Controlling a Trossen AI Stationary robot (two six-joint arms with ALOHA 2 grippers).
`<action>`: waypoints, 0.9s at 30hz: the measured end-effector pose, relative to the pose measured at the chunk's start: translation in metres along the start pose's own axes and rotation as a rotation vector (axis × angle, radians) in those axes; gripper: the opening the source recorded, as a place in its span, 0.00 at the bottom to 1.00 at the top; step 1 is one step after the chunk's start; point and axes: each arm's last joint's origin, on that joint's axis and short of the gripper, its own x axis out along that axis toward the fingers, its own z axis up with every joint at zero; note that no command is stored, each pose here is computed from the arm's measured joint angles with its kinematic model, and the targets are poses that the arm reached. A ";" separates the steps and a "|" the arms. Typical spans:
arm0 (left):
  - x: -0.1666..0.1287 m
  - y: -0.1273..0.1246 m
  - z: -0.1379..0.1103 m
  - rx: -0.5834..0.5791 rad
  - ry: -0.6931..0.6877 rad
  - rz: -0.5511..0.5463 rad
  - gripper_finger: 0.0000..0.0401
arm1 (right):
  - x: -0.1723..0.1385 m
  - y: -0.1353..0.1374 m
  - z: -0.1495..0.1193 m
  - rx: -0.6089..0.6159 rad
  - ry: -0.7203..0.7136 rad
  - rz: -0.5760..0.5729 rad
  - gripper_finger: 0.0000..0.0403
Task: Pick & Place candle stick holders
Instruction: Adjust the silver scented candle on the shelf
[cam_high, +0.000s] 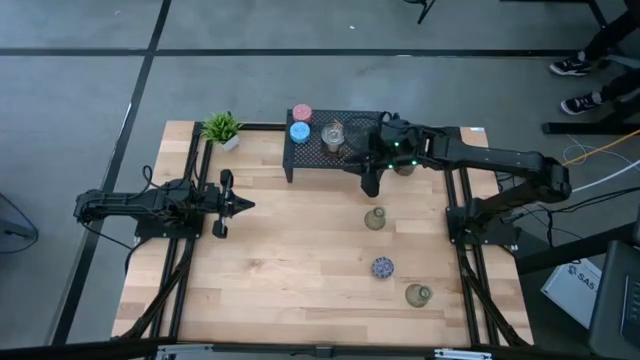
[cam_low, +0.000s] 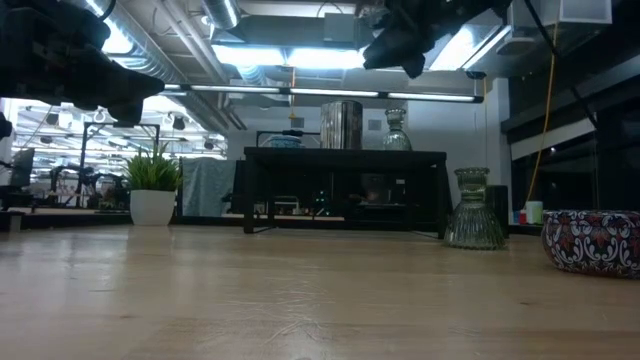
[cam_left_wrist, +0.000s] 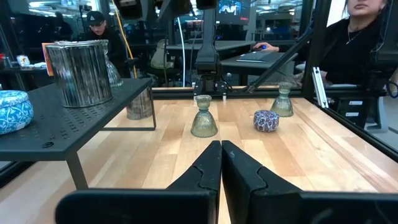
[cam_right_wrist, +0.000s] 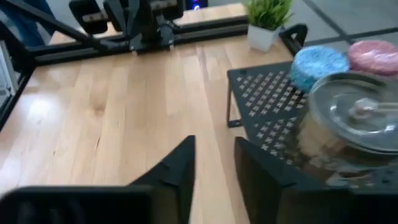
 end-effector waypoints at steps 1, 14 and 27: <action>0.000 0.000 0.000 0.000 0.001 0.000 0.01 | 0.003 0.000 -0.001 0.000 0.006 0.007 0.25; 0.000 0.000 0.000 0.000 0.000 0.000 0.01 | 0.034 0.006 -0.006 -0.014 0.024 0.040 0.09; 0.000 0.000 0.000 0.000 0.000 0.000 0.02 | 0.034 0.006 0.018 -0.011 0.021 0.040 0.03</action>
